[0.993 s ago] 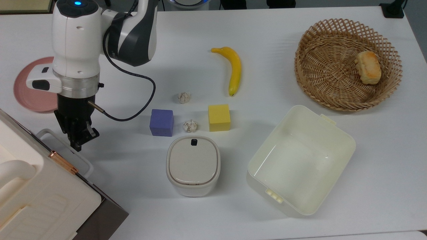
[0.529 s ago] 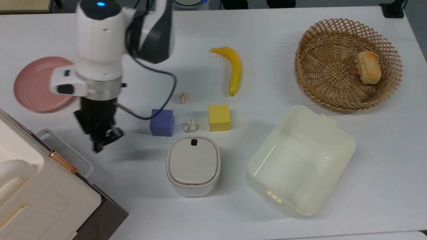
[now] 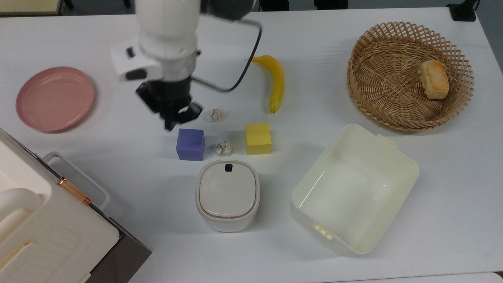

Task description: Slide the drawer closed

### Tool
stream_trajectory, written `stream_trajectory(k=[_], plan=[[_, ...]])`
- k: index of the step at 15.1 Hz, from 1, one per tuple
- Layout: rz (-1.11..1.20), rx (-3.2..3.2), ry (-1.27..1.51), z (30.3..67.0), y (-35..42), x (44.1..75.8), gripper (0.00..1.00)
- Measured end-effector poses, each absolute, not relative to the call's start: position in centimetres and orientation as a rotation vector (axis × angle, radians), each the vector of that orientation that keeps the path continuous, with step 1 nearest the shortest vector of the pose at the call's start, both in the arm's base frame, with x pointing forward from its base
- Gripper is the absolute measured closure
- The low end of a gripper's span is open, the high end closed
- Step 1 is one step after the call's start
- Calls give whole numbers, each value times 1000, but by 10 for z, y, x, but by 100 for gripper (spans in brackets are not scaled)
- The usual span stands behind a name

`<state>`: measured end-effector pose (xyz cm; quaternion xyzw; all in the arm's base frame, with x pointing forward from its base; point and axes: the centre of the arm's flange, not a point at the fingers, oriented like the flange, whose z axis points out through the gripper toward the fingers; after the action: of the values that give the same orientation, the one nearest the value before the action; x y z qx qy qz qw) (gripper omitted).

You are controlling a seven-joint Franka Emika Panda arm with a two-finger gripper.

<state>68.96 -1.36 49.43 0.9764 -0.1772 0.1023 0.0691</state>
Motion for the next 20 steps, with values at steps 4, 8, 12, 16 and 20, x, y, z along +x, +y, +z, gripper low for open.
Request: stream_trajectory(k=[4, 8, 12, 16, 20], plan=[[196, 2968, -441, 506, 6, 654, 99], [118, 2990, -327, 532, 4, 628, 99], [59, 3059, -139, 573, -3, 597, 96], [70, 3104, -83, 606, -10, 573, 76], [47, 3108, -74, 603, -6, 570, 35]])
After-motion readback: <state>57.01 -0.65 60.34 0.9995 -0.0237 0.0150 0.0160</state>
